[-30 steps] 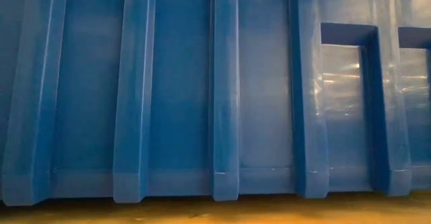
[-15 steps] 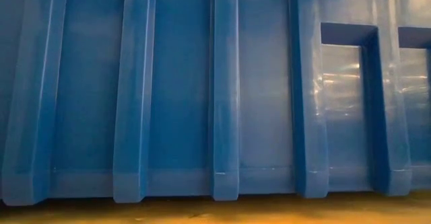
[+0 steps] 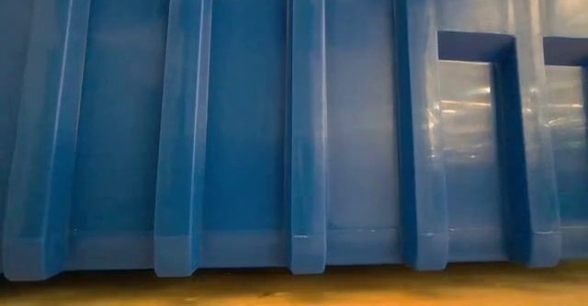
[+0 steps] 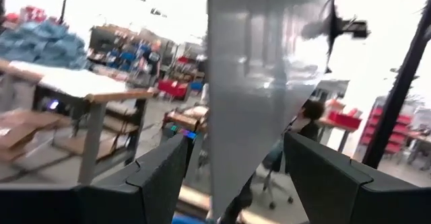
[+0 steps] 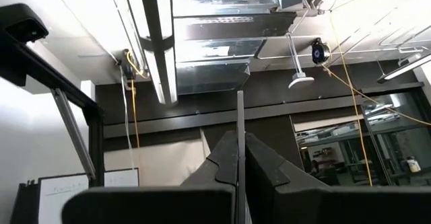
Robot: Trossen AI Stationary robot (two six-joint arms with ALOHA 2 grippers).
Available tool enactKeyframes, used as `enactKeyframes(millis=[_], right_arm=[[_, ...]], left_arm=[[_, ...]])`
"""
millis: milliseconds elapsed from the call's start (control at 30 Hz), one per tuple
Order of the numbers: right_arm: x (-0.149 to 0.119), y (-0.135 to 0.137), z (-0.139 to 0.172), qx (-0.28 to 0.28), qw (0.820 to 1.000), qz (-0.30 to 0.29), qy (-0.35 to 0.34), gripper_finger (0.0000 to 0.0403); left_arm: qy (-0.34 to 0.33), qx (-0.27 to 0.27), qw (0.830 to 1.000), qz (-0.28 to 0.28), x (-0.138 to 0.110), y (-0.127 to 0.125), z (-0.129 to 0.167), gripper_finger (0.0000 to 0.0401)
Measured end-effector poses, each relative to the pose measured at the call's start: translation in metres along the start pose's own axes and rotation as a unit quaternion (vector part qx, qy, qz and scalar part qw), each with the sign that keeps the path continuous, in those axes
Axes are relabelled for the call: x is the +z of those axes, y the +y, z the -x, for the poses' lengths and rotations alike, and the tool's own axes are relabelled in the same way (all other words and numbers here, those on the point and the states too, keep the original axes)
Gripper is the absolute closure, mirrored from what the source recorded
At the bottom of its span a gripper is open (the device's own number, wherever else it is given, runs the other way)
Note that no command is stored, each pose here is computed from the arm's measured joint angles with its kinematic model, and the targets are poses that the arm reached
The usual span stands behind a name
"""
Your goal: Sort blocks
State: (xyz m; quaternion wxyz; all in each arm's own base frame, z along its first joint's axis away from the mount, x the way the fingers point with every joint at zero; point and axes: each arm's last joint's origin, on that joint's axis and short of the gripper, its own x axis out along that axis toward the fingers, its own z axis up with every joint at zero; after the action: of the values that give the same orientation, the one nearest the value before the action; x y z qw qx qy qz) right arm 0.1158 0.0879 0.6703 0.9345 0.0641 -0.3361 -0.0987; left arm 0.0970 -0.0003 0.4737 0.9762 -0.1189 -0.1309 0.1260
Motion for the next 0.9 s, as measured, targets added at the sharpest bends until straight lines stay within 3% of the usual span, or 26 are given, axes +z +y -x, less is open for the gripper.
enactKeyframes(millis=[567,733,900], right_arm=[[-0.011,0.014,-0.004,0.027,1.0,-0.015,0.0,0.0403],[-0.014,0.015,-0.004,0.024,1.0,-0.008,0.014,0.0403],[-0.02,0.014,-0.003,-0.023,0.997,0.012,0.068,0.0403]], left_arm=[[0.004,0.004,1.0,-0.018,-0.003,-0.002,-0.007,0.0155],[0.001,-0.051,0.999,-0.001,-0.001,-0.006,-0.007,0.0156],[-0.007,-0.107,0.994,0.036,0.006,-0.008,-0.002,0.0168]])
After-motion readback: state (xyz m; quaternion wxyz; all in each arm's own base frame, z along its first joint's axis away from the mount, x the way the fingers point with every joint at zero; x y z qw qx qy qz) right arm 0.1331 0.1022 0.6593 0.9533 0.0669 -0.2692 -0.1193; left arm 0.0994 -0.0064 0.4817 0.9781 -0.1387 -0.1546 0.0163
